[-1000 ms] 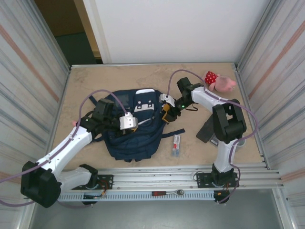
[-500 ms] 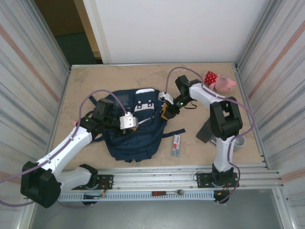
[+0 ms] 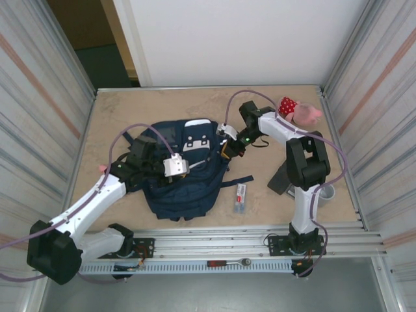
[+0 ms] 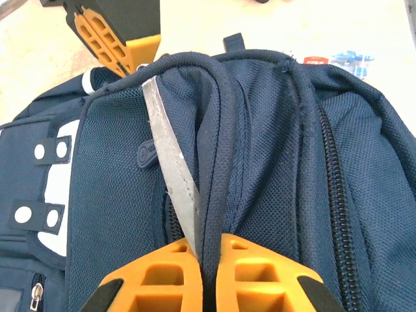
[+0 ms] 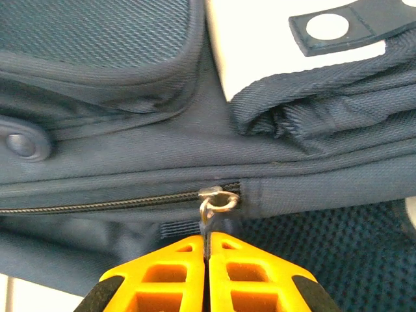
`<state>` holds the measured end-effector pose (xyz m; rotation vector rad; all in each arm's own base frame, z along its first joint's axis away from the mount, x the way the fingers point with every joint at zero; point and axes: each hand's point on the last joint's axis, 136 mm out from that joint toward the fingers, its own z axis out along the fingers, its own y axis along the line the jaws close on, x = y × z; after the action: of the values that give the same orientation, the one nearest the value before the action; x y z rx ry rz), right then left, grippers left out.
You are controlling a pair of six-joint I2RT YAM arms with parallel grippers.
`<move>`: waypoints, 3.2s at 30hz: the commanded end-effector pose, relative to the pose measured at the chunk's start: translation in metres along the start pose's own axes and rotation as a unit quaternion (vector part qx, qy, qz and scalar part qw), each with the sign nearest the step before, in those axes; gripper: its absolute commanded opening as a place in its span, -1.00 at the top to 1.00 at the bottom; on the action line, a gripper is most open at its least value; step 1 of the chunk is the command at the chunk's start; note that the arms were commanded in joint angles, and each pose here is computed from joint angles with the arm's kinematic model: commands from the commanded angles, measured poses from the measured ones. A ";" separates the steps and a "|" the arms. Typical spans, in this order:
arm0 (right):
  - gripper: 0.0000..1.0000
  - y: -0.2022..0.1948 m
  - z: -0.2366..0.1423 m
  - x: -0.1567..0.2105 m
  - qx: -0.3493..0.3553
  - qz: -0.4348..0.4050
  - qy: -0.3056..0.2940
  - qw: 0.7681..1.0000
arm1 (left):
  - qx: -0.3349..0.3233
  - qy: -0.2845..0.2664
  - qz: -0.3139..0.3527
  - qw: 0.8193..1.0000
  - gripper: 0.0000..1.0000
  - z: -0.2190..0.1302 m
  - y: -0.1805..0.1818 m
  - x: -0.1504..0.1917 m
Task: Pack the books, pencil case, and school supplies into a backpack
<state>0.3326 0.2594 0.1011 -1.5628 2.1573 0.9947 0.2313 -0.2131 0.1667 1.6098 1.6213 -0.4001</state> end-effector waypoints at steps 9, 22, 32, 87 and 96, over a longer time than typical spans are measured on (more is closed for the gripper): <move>0.49 -0.002 -0.008 0.002 0.032 0.021 0.002 0.999 | -0.054 -0.056 0.031 0.996 1.00 -0.011 0.021 -0.032; 0.10 -0.019 0.006 -0.009 0.060 -0.022 -0.036 0.997 | -0.044 -0.090 0.034 0.994 1.00 -0.015 0.016 -0.045; 1.00 -0.013 -0.011 -0.024 0.062 -0.020 -0.081 0.995 | -0.058 -0.069 0.023 0.996 1.00 -0.012 0.020 -0.035; 1.00 0.010 -0.026 -0.035 0.041 -0.013 -0.067 0.997 | -0.126 0.058 0.031 0.990 1.00 0.003 0.037 0.012; 1.00 0.025 -0.044 -0.023 0.013 0.124 -0.002 0.992 | -0.144 0.113 0.052 0.982 1.00 0.007 0.043 0.026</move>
<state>0.3460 0.2598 0.1353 -1.3921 2.2442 0.9354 0.2518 -0.2141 0.1494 1.6039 1.6201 -0.1243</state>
